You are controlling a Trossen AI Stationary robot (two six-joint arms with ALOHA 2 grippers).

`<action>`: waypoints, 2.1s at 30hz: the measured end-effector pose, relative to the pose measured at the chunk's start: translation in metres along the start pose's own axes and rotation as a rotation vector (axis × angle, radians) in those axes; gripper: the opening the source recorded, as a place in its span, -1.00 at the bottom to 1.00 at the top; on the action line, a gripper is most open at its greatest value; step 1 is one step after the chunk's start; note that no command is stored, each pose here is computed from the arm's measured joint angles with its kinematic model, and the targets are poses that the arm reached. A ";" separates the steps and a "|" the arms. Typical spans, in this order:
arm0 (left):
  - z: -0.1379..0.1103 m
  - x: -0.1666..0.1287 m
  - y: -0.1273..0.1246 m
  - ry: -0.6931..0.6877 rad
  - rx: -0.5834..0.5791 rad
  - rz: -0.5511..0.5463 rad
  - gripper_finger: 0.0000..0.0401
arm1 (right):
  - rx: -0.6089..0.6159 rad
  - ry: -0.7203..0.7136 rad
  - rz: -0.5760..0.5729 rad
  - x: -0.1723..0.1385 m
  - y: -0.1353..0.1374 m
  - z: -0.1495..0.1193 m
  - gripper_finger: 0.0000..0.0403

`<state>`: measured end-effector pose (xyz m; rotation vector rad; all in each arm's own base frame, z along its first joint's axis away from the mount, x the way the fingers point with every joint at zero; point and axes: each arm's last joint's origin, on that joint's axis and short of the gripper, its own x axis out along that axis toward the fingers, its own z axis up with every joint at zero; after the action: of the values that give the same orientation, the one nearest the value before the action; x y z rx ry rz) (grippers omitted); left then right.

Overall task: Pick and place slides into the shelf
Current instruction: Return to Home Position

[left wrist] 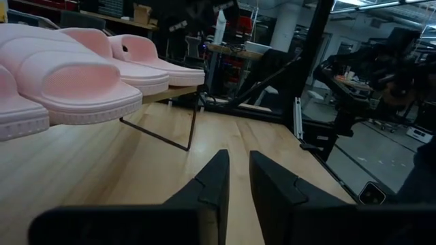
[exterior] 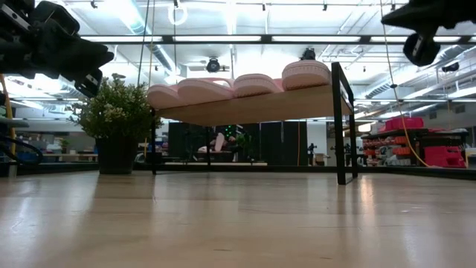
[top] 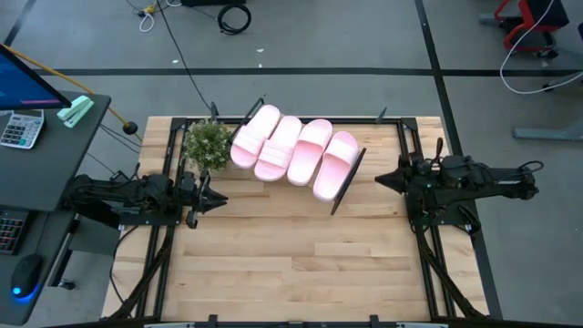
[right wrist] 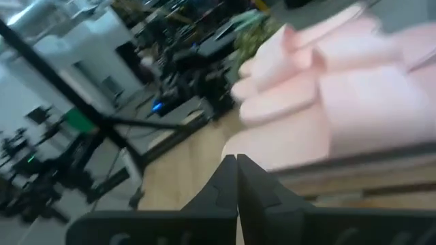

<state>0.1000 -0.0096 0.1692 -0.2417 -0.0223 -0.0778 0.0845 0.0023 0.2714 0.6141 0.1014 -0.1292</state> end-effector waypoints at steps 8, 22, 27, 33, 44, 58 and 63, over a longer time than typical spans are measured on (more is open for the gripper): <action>0.000 0.000 0.000 -0.001 -0.001 0.000 -0.65 | 0.003 -0.034 0.163 -0.008 -0.021 -0.031 -1.00; 0.000 0.000 0.000 -0.001 -0.003 0.002 -0.68 | -0.074 -0.112 0.353 0.004 -0.024 -0.046 -1.00; 0.000 0.000 0.000 -0.002 -0.003 0.002 -0.66 | -0.058 -0.126 0.380 0.015 -0.034 -0.064 -1.00; 0.000 0.000 0.000 -0.001 -0.003 0.002 -0.62 | -0.043 -0.129 0.390 0.020 -0.040 -0.073 -1.00; 0.000 0.000 0.000 -0.001 -0.002 0.002 -0.66 | -0.104 -0.125 0.317 0.023 -0.045 -0.078 -1.00; 0.000 0.000 0.000 -0.001 -0.002 0.001 -0.61 | -0.343 -0.072 0.221 0.026 -0.052 -0.086 -1.00; 0.000 0.000 0.000 -0.001 -0.003 0.001 -0.61 | -0.390 -0.059 0.208 0.027 -0.052 -0.088 -1.00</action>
<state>0.1000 -0.0095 0.1692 -0.2443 -0.0231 -0.0764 0.0985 0.0082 0.1668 0.2290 0.0040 0.0744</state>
